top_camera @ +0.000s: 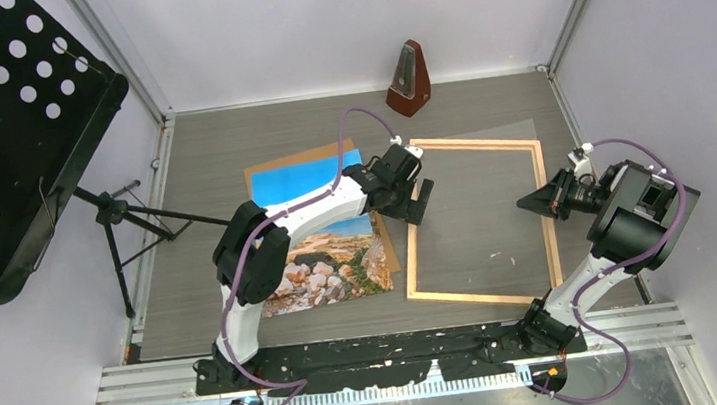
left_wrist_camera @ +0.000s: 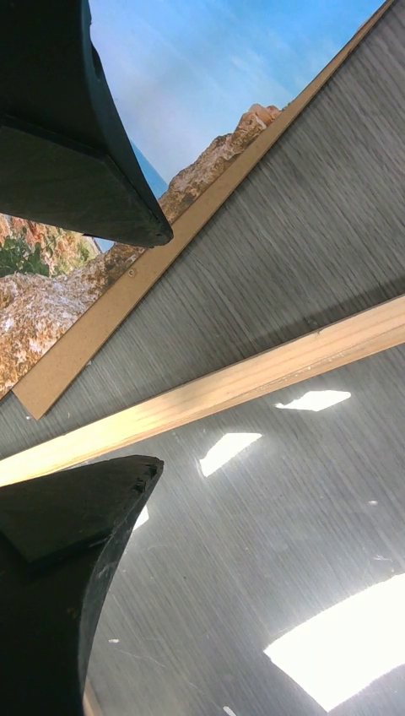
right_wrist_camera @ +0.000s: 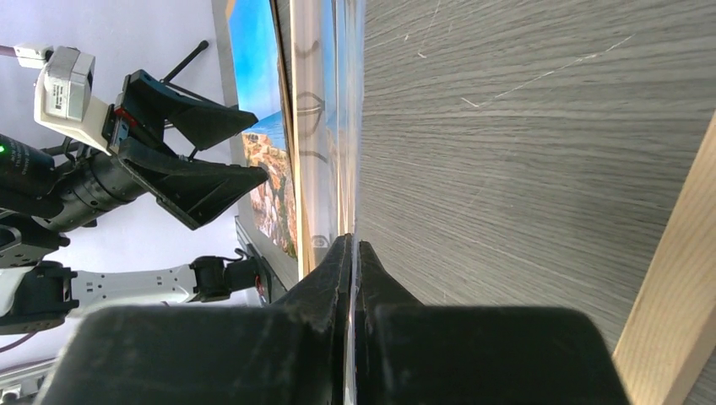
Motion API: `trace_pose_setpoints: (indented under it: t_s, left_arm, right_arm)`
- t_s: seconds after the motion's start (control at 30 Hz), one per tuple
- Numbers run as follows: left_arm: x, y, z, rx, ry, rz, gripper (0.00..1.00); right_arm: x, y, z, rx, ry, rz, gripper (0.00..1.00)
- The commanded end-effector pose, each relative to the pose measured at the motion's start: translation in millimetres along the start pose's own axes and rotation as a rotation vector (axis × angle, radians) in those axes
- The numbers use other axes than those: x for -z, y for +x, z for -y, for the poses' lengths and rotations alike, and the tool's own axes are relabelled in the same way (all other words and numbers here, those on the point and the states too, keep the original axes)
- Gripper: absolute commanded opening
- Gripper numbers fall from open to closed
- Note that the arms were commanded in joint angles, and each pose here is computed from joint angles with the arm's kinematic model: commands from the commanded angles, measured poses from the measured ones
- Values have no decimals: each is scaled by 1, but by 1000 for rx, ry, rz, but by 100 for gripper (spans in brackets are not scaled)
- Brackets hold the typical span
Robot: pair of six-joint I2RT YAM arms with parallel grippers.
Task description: Put the photo into the frame
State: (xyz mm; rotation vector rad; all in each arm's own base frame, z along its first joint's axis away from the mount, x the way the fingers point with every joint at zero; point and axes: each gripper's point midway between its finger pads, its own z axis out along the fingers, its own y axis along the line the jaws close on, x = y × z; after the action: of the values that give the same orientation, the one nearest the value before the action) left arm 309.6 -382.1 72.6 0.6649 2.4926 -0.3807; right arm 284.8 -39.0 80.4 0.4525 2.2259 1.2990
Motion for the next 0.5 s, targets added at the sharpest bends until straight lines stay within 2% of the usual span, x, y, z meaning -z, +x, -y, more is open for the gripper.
trace_pose_setpoints:
  t_s: [0.0,0.47]
  left_arm:
    - [13,-20,5,-2,13,71,94]
    - [10,-18,5,0,11,65,94]
  right_arm:
    - [-2,-3,4,13,11,10,6]
    - [-4,2,3,-5,22,8,6]
